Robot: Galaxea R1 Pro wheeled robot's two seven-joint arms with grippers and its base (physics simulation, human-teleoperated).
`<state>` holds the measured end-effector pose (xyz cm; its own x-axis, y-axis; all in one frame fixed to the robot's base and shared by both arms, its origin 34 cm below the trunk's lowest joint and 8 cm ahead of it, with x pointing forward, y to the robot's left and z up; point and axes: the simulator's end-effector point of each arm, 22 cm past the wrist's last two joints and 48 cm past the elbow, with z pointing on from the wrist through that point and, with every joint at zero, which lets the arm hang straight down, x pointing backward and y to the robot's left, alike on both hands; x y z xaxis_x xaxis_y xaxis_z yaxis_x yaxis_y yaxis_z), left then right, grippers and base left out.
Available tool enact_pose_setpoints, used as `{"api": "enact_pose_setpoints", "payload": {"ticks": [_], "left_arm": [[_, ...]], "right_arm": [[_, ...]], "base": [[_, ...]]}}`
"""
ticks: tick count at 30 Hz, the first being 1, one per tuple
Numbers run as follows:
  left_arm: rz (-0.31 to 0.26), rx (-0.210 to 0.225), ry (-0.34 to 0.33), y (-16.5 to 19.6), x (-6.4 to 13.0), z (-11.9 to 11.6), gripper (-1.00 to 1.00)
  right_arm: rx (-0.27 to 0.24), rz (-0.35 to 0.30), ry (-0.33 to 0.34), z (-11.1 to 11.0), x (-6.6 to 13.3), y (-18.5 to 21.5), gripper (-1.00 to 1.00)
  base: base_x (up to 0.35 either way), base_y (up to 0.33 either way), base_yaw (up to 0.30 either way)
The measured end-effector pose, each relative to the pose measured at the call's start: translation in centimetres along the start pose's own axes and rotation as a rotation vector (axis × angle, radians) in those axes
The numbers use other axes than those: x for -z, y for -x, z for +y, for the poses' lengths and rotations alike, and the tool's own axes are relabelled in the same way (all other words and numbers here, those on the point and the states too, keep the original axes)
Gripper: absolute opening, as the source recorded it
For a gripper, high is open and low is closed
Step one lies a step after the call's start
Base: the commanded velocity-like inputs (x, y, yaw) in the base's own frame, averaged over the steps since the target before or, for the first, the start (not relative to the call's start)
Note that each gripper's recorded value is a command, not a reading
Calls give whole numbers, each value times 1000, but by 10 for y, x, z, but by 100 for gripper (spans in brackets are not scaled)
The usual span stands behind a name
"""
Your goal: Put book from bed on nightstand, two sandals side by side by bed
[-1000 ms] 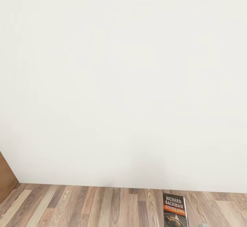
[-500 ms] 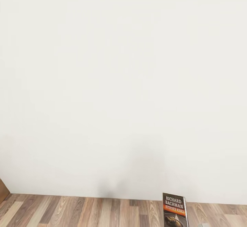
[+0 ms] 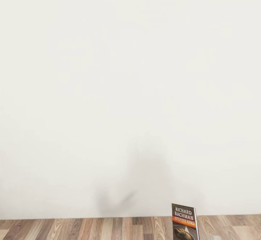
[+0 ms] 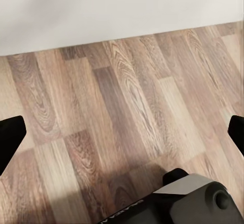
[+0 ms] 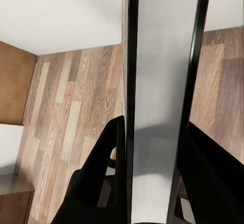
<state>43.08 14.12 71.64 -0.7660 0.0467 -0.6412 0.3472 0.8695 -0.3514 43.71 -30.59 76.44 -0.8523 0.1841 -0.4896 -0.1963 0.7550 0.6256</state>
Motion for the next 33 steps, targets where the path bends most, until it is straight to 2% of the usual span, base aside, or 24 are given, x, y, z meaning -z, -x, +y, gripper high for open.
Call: {"api": "enact_pose_setpoints", "payload": {"ticks": [33], "left_arm": [[-25,-14,1,12,2,0,100]], "right_arm": [[19,-21,1,4,3,10,-100]], "base": [[0,0,-266]]}}
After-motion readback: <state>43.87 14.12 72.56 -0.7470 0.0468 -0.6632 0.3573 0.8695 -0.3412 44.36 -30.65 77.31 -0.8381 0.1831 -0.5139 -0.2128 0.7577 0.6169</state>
